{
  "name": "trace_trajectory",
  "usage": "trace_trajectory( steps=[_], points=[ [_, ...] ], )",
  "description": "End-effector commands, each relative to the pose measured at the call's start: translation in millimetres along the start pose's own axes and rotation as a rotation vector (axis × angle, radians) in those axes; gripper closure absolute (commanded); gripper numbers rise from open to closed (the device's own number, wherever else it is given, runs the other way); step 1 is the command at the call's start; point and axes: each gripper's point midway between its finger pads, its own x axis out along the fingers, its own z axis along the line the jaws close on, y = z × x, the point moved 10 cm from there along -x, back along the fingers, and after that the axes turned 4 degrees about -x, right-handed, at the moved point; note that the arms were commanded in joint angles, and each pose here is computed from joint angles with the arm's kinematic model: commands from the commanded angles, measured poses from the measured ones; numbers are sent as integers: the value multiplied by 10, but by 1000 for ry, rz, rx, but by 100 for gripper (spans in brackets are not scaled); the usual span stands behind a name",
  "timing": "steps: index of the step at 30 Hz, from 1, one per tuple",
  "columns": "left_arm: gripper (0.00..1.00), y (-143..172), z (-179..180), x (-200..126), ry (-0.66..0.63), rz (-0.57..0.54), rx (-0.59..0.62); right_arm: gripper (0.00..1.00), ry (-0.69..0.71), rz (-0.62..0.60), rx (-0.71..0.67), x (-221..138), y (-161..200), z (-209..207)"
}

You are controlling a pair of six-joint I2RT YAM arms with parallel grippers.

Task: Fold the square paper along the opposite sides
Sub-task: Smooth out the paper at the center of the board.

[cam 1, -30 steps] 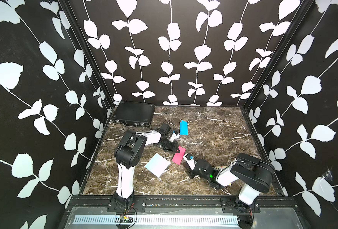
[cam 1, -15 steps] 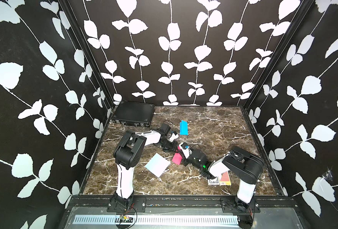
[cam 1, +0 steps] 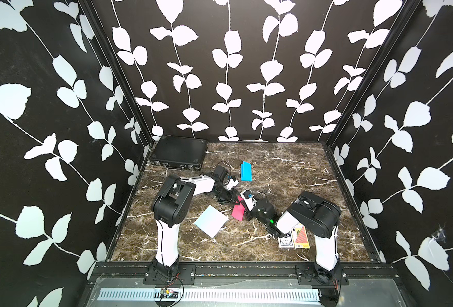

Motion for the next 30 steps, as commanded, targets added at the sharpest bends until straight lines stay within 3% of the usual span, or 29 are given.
trace_trajectory(
  steps=[1, 17, 30],
  points=[
    [100, 83, 69, -25, -33, 11, -37, 95, 57, 121, -22, -66, 251, -44],
    [100, 92, 105, -39, -31, 2, -47, 97, 153, 175, -54, -175, 380, -129],
    [100, 95, 117, -27, -27, -3, -48, 99, 205, 166, -1, -229, 379, -237]
  ],
)
